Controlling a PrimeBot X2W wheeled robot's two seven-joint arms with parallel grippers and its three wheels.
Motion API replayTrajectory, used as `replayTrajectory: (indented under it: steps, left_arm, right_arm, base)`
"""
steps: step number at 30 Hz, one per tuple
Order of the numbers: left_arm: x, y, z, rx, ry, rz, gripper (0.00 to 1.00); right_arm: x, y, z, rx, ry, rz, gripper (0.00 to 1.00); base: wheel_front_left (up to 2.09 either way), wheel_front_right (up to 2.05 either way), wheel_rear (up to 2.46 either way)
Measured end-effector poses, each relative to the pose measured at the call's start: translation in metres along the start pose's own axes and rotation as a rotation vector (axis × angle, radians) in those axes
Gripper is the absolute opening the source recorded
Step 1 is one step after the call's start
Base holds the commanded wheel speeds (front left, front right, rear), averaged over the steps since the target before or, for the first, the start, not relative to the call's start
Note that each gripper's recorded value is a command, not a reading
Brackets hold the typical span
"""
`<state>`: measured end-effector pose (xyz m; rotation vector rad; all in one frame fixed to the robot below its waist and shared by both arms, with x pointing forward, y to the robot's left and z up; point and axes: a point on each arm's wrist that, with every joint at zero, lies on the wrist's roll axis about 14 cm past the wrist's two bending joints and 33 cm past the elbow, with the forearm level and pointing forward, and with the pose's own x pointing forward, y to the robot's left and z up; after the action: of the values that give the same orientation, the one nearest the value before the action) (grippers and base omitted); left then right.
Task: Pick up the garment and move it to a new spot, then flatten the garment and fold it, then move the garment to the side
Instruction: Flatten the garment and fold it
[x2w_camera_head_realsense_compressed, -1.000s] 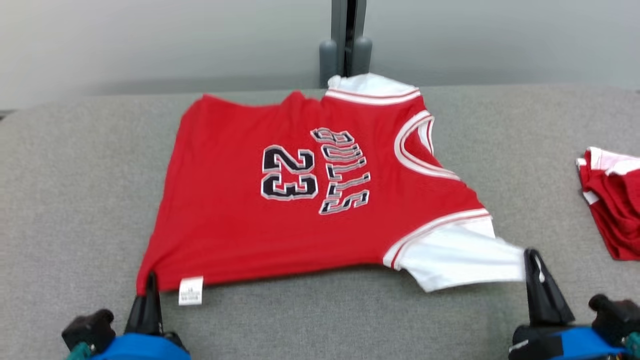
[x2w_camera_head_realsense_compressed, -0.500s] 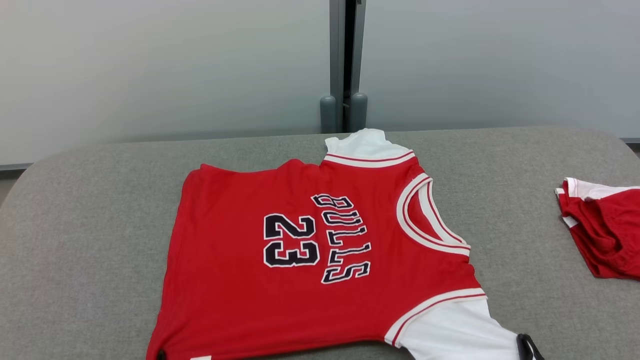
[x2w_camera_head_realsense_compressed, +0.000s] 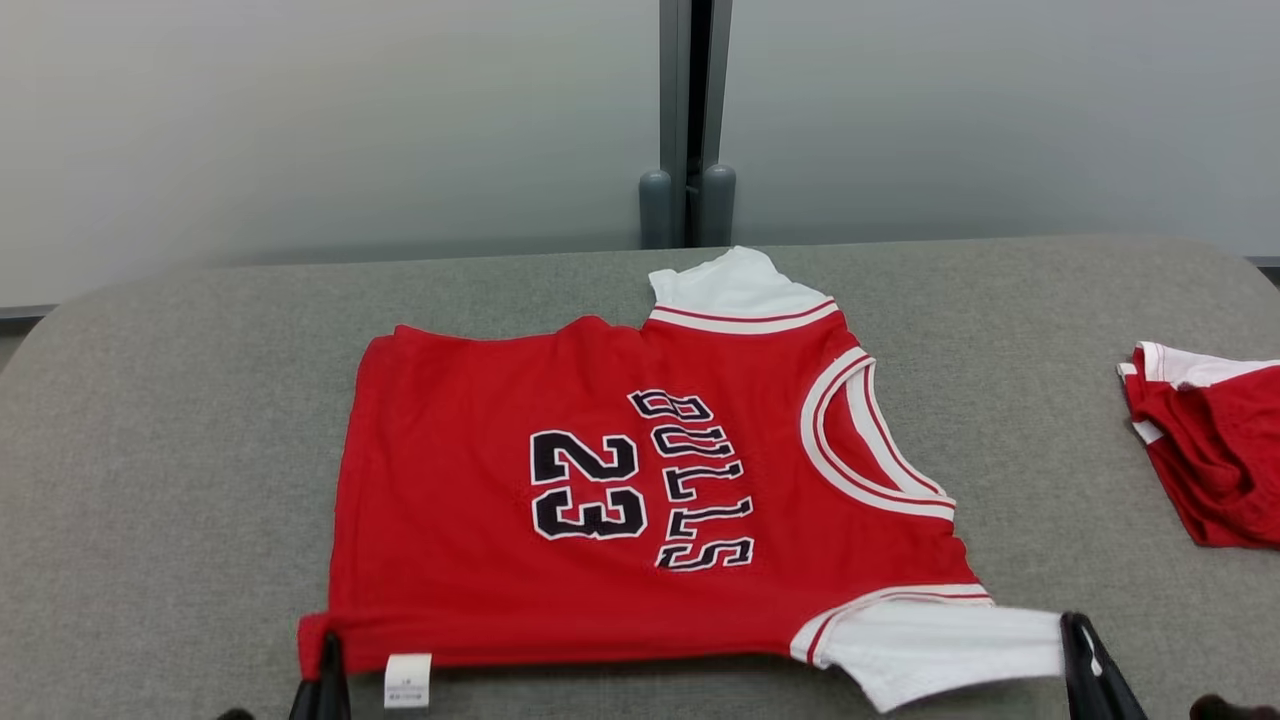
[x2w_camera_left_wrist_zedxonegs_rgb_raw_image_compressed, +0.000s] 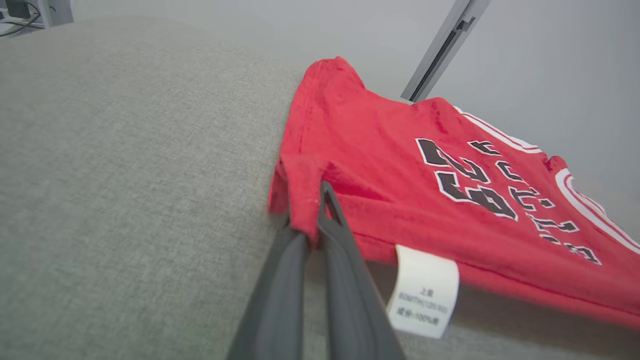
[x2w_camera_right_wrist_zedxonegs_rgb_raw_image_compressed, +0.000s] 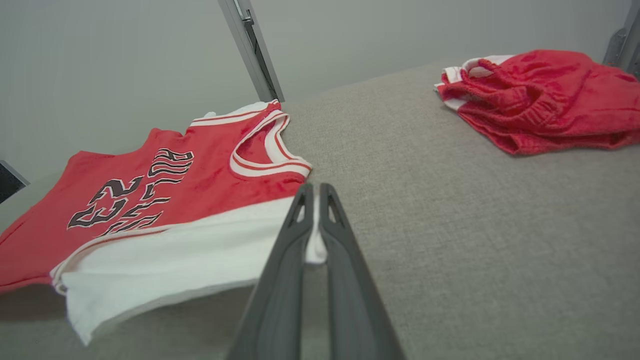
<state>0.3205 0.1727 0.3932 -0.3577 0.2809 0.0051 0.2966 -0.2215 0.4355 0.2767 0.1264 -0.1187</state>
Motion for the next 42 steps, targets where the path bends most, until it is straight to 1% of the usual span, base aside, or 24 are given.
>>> replayTrajectory:
  steps: [3, 7, 15, 24, 31, 33, 34, 35, 36, 40, 42]
  left_arm:
    - [0.015, -0.013, 0.01, 0.001, -0.023, -0.035, 0.0]
    - [0.03, -0.02, 0.017, 0.005, -0.035, -0.055, 0.0]
    - [0.063, -0.021, 0.024, 0.017, -0.035, -0.053, 0.0]
    - [0.098, -0.019, 0.027, 0.046, -0.018, -0.048, 0.0]
    - [0.116, -0.015, 0.036, 0.063, -0.032, -0.041, 0.0]
    - [0.119, -0.013, 0.039, 0.071, -0.038, -0.036, 0.0]
    - [0.119, -0.013, 0.039, 0.075, -0.04, -0.037, 0.09]
    - [0.12, -0.014, 0.041, 0.076, -0.045, -0.038, 0.49]
    - [0.12, -0.014, 0.043, 0.078, -0.053, -0.037, 1.0]
    - [0.117, -0.01, 0.057, 0.103, -0.095, -0.024, 1.0]
    - [0.111, -0.009, 0.059, 0.117, -0.104, -0.022, 1.0]
  right_arm:
    - [0.018, 0.008, 0.012, 0.001, -0.034, 0.02, 0.0]
    - [0.042, 0.024, 0.019, 0.005, -0.053, 0.061, 0.0]
    - [0.093, 0.049, 0.033, -0.007, -0.084, 0.122, 0.0]
    - [0.141, 0.056, 0.036, -0.051, -0.078, 0.135, 0.0]
    - [0.164, 0.064, 0.046, -0.108, -0.098, 0.156, 0.0]
    - [0.167, 0.064, 0.05, -0.106, -0.106, 0.152, 0.0]
    - [0.168, 0.063, 0.053, -0.105, -0.114, 0.149, 0.0]
    - [0.169, 0.063, 0.056, -0.107, -0.122, 0.147, 0.35]
    - [0.17, 0.063, 0.058, -0.109, -0.129, 0.148, 1.0]
    - [0.167, 0.064, 0.065, -0.12, -0.149, 0.147, 1.0]
    - [0.161, 0.063, 0.062, -0.133, -0.145, 0.147, 1.0]
  base:
    - [0.0, 0.0, 0.0]
    - [0.0, 0.0, 0.0]
    - [0.0, 0.0, 0.0]
    - [0.0, 0.0, 0.0]
    - [0.0, 0.0, 0.0]
    - [0.0, 0.0, 0.0]
    - [0.0, 0.0, 0.0]
    - [0.0, 0.0, 0.0]
    - [0.0, 0.0, 0.0]
    - [0.0, 0.0, 0.0]
    - [0.0, 0.0, 0.0]
